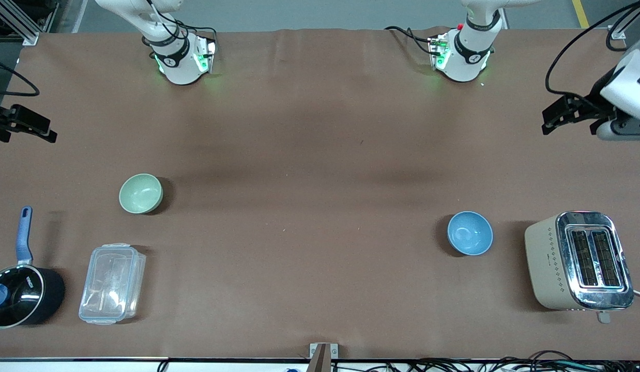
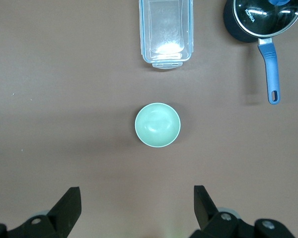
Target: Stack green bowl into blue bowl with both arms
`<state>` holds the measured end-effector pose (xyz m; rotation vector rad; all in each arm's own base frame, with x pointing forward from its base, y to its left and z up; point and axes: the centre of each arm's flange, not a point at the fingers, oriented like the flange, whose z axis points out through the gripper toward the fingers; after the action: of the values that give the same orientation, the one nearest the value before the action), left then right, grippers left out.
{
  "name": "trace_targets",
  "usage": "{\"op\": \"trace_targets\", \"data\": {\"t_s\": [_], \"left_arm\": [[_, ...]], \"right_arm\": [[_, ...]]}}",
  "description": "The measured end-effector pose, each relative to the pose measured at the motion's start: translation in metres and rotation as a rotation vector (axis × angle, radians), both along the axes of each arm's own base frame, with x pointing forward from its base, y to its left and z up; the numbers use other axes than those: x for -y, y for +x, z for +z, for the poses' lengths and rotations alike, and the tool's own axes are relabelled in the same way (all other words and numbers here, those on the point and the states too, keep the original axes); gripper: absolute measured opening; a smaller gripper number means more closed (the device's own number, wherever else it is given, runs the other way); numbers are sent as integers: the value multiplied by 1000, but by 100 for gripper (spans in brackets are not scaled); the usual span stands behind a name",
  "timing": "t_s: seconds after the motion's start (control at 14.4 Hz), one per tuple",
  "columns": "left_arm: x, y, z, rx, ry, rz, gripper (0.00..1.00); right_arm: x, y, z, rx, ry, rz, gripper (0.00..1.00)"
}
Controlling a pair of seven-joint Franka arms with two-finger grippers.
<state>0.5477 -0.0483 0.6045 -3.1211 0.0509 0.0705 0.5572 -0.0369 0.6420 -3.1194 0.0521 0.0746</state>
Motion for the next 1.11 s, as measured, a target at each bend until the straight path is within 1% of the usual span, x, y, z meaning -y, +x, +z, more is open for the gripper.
{"op": "trace_targets", "data": {"t_s": [0.14, 0.28, 0.35, 0.49, 0.63, 0.7, 0.9, 0.97, 1.04, 1.11], "left_arm": [[-5, 29, -50, -43, -9, 7, 100], [-18, 62, -119, -78, -24, 28, 100], [-24, 75, -153, -88, -31, 38, 100], [-29, 92, -216, -98, -44, 48, 100], [-29, 103, -272, -108, -54, 49, 100], [-30, 107, -297, -109, -53, 48, 100], [-32, 114, -355, -100, -44, 39, 100], [-31, 115, -367, -98, -47, 37, 100], [-30, 116, -377, -92, -50, 37, 97], [-30, 117, -384, -88, -52, 37, 97]], "right_arm": [[0, -1, -1, -10, 1, 1, 100], [3, -1, -7, -25, 0, -3, 100], [9, 0, -19, -38, 1, -5, 100], [26, 10, -67, -36, 1, 5, 100], [44, 16, -136, -15, -2, 33, 100], [53, 15, -170, -6, -5, 41, 100], [69, -2, -254, 35, -18, 49, 100], [70, -10, -276, 52, -24, 52, 100], [71, -18, -298, 68, -30, 53, 100], [71, -25, -321, 82, -37, 51, 100]]}}
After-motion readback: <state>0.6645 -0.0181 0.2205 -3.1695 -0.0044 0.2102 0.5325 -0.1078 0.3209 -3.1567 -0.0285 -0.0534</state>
